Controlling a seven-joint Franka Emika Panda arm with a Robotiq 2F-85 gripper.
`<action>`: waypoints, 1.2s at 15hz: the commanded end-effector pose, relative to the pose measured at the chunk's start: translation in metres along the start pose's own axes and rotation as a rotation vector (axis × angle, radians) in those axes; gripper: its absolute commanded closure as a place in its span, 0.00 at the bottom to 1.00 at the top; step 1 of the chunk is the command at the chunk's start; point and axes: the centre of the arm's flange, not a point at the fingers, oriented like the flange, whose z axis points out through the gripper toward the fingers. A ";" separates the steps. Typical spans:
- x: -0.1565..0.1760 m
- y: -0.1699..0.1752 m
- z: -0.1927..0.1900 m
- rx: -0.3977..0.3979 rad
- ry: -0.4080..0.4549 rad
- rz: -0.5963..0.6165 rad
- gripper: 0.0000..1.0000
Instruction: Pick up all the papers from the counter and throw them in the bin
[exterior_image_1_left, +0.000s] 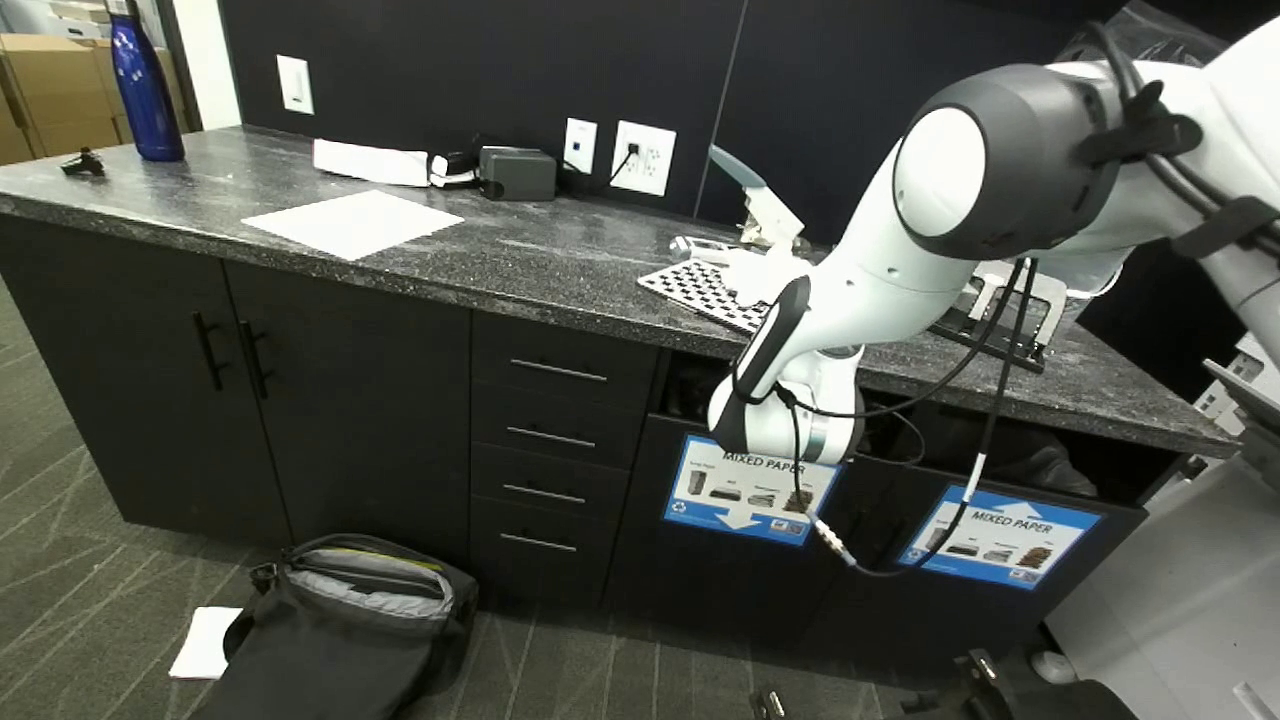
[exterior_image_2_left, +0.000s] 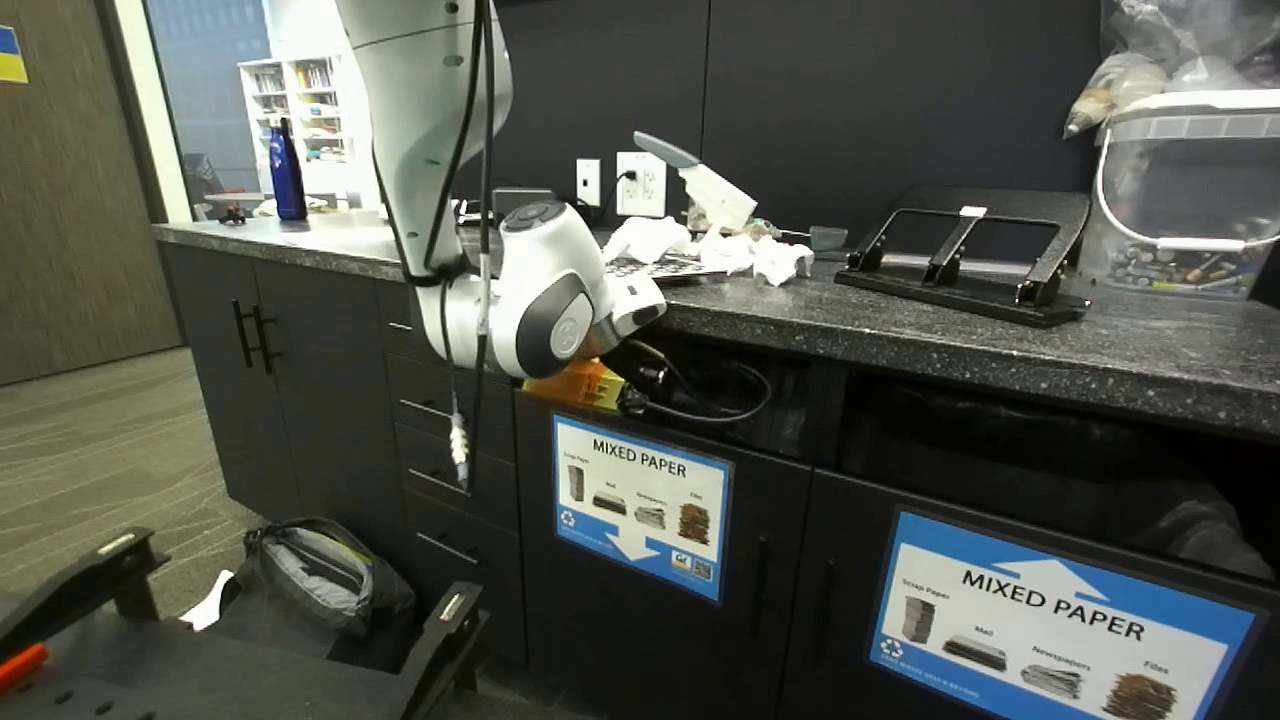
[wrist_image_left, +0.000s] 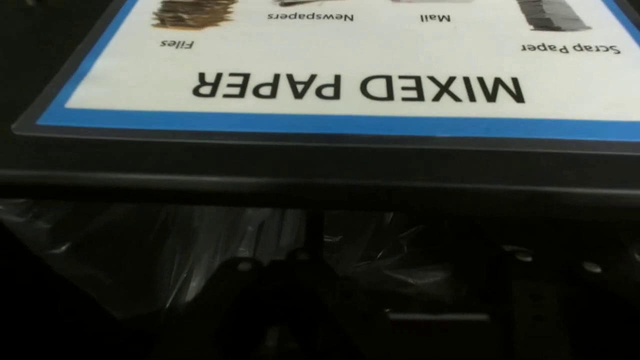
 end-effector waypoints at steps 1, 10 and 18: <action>0.019 0.001 -0.034 -0.022 -0.144 -0.007 0.00; 0.037 0.012 -0.126 0.014 -0.522 -0.106 0.00; 0.101 -0.023 -0.231 0.092 -0.684 -0.184 0.00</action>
